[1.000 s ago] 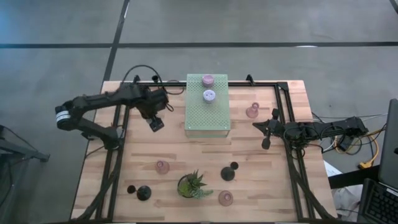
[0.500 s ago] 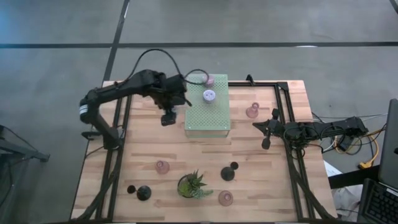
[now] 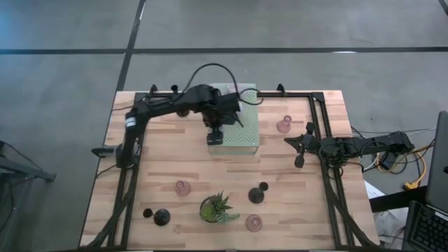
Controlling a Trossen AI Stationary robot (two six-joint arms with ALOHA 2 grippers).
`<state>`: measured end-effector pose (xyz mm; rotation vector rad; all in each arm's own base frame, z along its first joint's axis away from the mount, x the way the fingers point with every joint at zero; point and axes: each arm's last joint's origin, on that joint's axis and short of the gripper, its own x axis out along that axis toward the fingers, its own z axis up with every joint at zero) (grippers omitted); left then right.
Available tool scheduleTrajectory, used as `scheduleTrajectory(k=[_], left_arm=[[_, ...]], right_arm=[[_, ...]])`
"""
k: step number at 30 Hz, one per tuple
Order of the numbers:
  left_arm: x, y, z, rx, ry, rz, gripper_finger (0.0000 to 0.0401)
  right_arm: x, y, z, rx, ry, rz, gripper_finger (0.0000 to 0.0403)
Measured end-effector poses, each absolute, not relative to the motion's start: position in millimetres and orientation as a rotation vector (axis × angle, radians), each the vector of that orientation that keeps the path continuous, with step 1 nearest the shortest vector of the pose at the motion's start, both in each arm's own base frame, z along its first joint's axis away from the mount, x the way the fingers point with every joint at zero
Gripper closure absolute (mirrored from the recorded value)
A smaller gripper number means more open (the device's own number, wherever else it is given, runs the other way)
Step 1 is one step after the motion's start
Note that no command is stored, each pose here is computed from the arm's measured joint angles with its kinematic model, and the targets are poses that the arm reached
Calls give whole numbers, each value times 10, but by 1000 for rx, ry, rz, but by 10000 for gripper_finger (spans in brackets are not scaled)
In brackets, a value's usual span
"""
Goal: Pick & Place candle stick holders
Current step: Put the blue scented candle on the shelf aligned with the pink and white scented candles
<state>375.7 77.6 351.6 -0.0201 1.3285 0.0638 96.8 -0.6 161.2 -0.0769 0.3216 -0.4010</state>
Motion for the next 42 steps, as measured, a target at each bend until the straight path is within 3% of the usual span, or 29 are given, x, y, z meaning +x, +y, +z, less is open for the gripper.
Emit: scheduleTrajectory(k=[12,34,42], left_arm=[[4188,865,3273,-53,1281,92,100],[4338,899,3085,-48,1206,106,100],[4366,914,3068,-37,1191,121,76]], right_arm=[[969,-6,1611,-77,323,-401,394],[969,-6,1611,-77,323,-402,394],[969,-6,1611,-78,323,-401,394]])
